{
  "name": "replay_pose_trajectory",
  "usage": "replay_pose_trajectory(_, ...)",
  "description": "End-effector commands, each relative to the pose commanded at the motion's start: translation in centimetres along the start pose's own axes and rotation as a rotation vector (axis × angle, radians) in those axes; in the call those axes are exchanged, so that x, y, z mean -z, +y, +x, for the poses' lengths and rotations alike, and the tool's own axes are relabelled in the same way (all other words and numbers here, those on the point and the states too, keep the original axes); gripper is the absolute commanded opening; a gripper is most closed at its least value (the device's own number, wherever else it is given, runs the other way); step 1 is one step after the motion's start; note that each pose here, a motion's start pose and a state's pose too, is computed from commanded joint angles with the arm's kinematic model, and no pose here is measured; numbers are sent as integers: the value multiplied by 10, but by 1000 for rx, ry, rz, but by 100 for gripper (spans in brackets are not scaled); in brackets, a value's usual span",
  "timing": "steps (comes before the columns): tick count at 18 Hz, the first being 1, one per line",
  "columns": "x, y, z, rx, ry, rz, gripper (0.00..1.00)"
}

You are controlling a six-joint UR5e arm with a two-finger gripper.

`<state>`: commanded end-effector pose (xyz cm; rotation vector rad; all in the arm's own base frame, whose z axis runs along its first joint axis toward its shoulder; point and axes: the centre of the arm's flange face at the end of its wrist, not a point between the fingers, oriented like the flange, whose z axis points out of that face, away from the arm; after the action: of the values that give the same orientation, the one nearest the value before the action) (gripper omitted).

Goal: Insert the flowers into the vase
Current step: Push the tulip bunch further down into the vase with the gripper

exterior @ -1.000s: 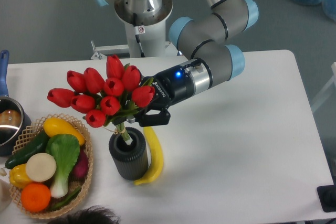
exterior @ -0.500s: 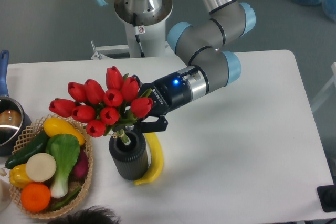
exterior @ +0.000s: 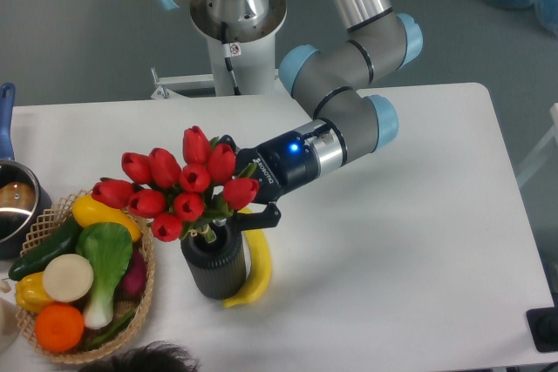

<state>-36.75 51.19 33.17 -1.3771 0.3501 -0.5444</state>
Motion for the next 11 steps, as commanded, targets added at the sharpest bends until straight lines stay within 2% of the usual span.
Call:
replay_pose_trajectory(5,6,12,-4,14,-10,-4,46)
replay_pose_trajectory(8,9,22,-5,24,-21,-56,46)
replay_pose_trajectory(11,14,31,-3,42,-29,-62,46)
